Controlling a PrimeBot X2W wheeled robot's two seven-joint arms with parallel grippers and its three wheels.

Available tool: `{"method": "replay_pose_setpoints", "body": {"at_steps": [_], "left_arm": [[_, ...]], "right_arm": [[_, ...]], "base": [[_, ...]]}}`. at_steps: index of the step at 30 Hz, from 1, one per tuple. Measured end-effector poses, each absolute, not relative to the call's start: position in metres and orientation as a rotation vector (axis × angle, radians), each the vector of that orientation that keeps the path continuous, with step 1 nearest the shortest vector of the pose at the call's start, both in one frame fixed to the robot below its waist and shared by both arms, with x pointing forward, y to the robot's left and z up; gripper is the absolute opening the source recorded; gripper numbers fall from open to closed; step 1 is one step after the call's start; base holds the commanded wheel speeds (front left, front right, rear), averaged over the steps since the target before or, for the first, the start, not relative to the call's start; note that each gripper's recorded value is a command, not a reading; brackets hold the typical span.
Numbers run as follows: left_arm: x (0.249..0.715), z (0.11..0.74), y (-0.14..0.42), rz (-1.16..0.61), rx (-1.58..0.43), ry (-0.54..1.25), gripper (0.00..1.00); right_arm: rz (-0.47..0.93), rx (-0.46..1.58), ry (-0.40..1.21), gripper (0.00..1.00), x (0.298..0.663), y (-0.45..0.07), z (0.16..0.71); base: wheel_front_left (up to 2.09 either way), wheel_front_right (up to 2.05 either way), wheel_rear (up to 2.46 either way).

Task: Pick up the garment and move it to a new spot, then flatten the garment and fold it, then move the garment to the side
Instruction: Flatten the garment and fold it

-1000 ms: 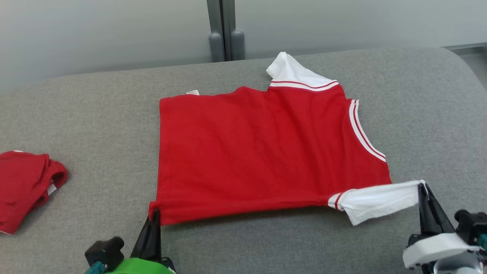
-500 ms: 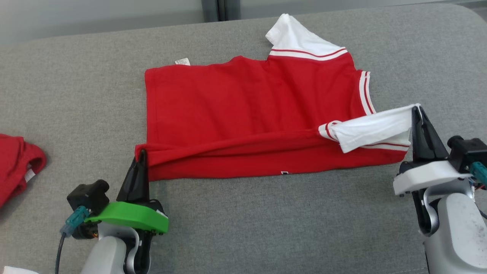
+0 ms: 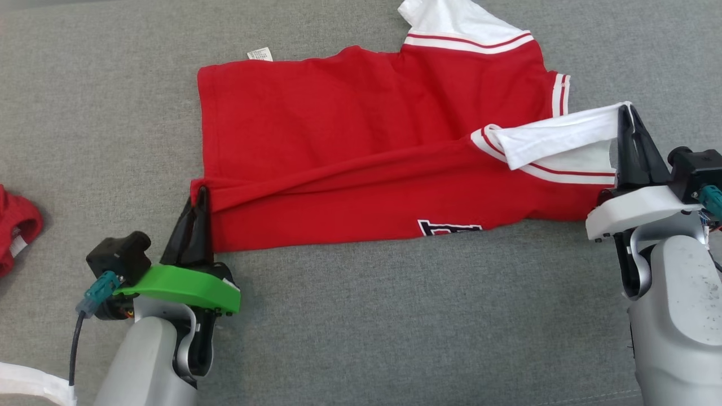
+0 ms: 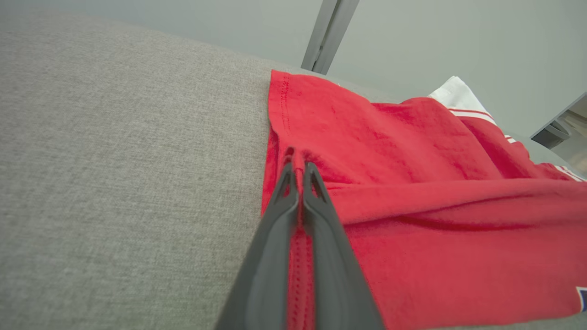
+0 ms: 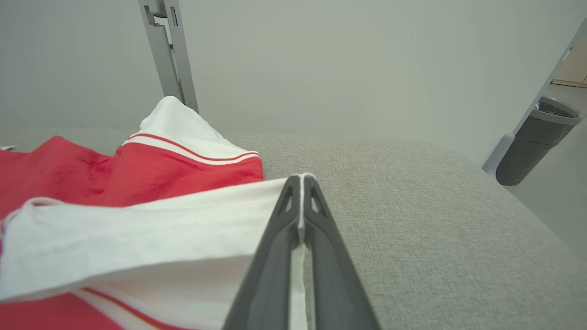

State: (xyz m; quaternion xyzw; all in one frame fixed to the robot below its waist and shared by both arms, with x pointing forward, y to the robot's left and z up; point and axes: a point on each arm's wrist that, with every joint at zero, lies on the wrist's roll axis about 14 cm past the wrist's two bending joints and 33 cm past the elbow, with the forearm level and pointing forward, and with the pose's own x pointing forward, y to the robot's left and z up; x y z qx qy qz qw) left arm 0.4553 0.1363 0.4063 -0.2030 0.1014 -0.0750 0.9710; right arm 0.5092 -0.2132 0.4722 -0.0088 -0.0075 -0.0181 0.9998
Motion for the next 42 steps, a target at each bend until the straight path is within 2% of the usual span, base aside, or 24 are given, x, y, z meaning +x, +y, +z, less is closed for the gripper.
{"method": "replay_pose_setpoints", "body": {"at_steps": [6,15,28,37,42], "left_arm": [[0.454,0.418,0.151,-0.119,-0.357,0.164,1.0],[0.396,0.408,0.158,-0.102,-0.242,0.216,1.0],[0.335,0.415,0.164,-0.07,-0.214,0.21,1.0],[0.328,0.425,0.163,-0.072,-0.216,0.179,1.0],[0.35,0.432,0.158,-0.086,-0.226,0.153,1.0]], "right_arm": [[-0.042,-0.036,-0.033,1.0,0.499,-0.216,0.481],[-0.026,-0.023,0.034,1.0,0.441,-0.213,0.465],[-0.038,0.02,0.099,1.0,0.372,-0.214,0.451],[-0.036,0.035,0.078,1.0,0.364,-0.213,0.457],[-0.04,0.034,0.065,1.0,0.38,-0.214,0.461]], "base": [[0.0,0.0,0.0],[0.0,0.0,0.0],[0.0,0.0,0.0],[0.0,0.0,0.0],[0.0,0.0,0.0]]}}
